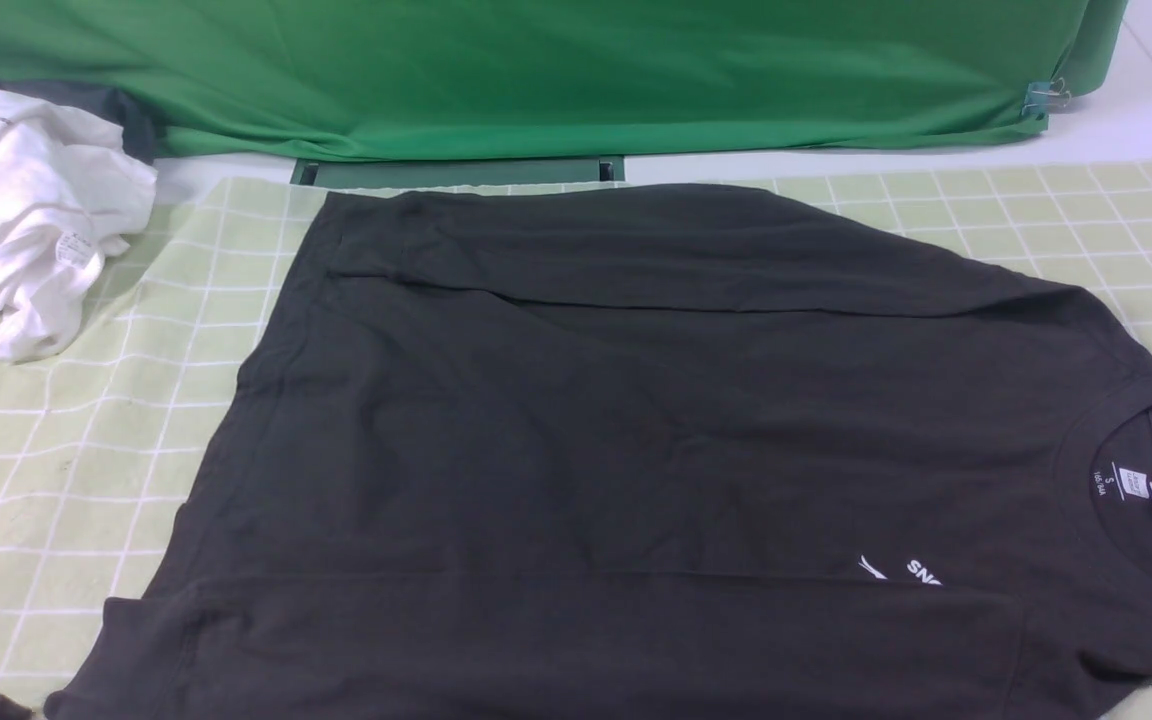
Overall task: Fold a long-sleeved shirt over a green coffee tablecloth.
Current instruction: 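Grasp the left edge of the dark T-shirt lying flat on the table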
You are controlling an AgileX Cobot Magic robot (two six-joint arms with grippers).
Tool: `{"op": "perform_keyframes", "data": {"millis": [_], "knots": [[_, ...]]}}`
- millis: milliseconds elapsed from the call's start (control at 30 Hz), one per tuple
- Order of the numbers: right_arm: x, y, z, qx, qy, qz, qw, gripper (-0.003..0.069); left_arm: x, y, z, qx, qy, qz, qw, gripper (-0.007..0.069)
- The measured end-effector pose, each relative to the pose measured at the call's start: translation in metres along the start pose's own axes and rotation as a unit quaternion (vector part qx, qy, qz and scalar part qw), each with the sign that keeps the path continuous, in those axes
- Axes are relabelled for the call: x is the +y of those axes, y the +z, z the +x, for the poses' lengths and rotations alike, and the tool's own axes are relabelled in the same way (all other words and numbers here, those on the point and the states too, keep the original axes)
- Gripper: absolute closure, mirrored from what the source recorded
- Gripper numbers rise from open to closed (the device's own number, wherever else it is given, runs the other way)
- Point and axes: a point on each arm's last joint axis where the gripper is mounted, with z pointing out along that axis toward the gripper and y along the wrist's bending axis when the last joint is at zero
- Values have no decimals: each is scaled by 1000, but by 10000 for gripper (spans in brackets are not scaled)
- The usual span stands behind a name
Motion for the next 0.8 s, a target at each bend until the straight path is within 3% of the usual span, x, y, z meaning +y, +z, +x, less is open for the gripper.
{"op": "perform_keyframes", "data": {"millis": [100,333,533,600,633,800], "knots": [[0,0,0,0,0,0,1000,414,0,0,-6,-32,-70,3,997,589],[0,0,0,0,0,0,1000,414,1,-2,-20,-108,-114,9,988,589],[-1,0,-7,-40,21,2,999,414,-1,-14,-52,-266,-141,36,953,589],[-1,-1,-12,-66,52,2,996,414,-7,-15,-60,-258,-157,48,952,589],[-2,-2,-19,-104,100,0,990,414,-18,-19,-77,-236,-180,70,952,589],[-4,-5,-31,-172,234,-21,957,414,-45,-19,-108,-117,-141,71,981,589]]}}
